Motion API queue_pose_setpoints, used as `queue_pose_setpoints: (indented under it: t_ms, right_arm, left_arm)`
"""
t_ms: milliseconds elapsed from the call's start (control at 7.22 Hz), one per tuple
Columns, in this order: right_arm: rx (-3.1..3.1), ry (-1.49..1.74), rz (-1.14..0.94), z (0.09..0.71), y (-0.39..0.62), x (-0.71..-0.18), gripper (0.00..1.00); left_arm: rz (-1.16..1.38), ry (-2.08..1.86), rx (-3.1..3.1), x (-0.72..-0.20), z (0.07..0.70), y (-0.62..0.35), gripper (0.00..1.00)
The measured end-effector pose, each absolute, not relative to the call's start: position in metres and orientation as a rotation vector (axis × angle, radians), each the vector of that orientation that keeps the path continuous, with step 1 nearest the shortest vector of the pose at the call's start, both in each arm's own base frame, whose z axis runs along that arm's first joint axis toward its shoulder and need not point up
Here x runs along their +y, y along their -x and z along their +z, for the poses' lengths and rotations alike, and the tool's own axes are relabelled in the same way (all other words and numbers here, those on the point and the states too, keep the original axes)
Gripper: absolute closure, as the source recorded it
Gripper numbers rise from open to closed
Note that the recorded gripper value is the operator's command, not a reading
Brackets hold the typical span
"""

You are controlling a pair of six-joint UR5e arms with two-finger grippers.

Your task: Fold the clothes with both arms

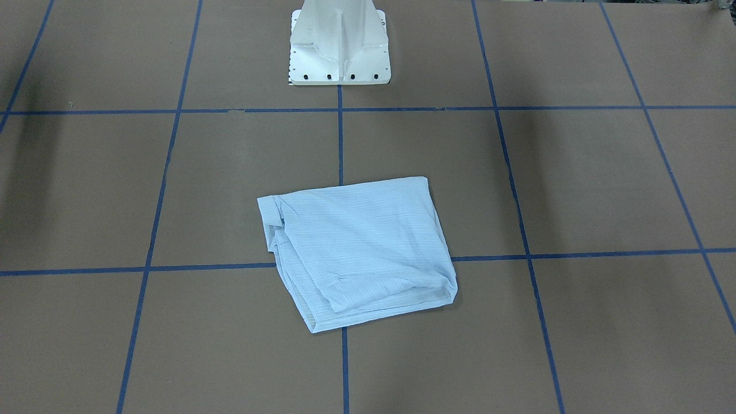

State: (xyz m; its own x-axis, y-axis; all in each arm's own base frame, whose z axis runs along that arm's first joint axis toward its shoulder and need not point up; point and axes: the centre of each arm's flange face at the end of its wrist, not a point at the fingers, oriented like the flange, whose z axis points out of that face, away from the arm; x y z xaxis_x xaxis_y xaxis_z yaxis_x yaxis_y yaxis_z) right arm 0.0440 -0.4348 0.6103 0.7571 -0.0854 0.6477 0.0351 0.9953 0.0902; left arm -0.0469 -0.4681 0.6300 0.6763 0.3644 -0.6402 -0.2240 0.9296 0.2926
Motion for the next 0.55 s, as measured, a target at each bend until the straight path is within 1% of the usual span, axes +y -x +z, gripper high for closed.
queue_pose_setpoints:
  t_ms: [554]
  right_arm:
    - [-0.694, -0.058, -0.058, 0.6201, -0.0458, -0.4295, 0.00]
  left_arm:
    - [0.331, -0.192, 0.755, -0.4665, 0.6330, 0.0475, 0.00]
